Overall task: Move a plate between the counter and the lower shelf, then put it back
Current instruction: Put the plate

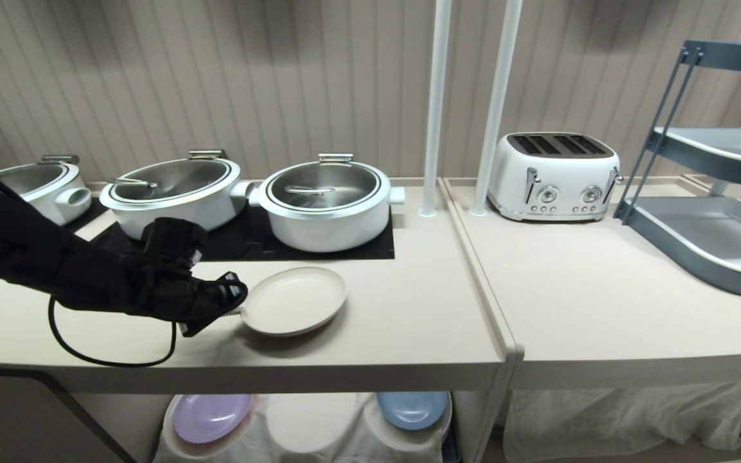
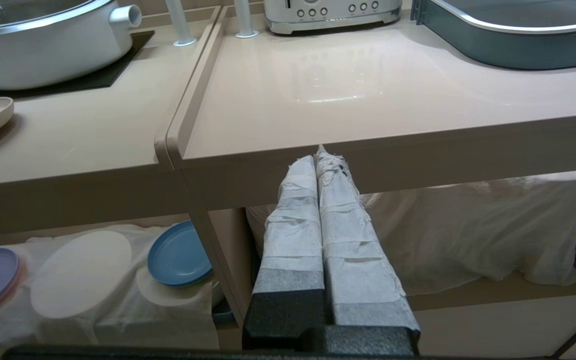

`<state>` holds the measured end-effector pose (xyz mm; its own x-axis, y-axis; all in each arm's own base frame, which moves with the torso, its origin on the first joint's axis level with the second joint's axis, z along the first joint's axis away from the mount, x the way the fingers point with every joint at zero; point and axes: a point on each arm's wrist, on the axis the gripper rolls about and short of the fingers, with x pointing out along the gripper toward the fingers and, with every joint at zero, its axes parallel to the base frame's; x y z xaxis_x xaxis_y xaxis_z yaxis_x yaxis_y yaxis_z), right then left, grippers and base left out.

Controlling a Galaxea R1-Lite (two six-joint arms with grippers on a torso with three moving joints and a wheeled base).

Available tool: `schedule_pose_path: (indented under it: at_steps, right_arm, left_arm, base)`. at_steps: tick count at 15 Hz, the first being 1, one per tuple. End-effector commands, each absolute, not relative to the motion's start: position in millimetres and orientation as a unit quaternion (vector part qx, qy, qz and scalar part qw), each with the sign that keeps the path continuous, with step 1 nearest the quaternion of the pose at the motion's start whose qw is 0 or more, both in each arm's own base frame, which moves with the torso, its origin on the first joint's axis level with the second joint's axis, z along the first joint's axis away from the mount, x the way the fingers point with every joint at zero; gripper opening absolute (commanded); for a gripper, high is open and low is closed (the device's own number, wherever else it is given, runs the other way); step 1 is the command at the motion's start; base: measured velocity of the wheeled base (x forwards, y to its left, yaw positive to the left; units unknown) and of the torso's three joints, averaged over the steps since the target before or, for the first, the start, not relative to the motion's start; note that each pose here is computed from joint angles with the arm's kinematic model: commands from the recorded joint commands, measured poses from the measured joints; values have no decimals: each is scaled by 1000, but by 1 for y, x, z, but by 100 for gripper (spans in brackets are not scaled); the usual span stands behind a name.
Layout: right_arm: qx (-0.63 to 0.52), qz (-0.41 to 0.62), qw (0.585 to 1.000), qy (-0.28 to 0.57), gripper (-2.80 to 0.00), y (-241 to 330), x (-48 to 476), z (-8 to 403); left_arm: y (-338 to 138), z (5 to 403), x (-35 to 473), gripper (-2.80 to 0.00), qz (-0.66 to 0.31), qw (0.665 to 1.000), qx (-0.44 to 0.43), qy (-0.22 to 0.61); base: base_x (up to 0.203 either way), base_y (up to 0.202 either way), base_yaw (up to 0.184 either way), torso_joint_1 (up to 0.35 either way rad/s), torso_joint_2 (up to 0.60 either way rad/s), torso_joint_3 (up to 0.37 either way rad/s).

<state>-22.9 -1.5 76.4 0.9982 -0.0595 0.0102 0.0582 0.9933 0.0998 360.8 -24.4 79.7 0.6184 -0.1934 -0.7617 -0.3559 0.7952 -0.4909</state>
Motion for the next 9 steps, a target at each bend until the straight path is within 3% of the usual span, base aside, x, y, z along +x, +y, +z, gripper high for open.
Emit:
schedule_pose_path:
  at_steps: [1,9]
  right_arm:
    - [50,-30,998,-6,-280,-1,-23,76]
    - [50,-30,998,-6,-280,-1,-23,76]
  left_arm:
    - [-25,79,361,-280,49,841,-317,436]
    - [-26,80,361,-280,48,842,-318,434]
  base:
    - [0,0,0,0,0,0]
    - [0,0,0,0,0,0]
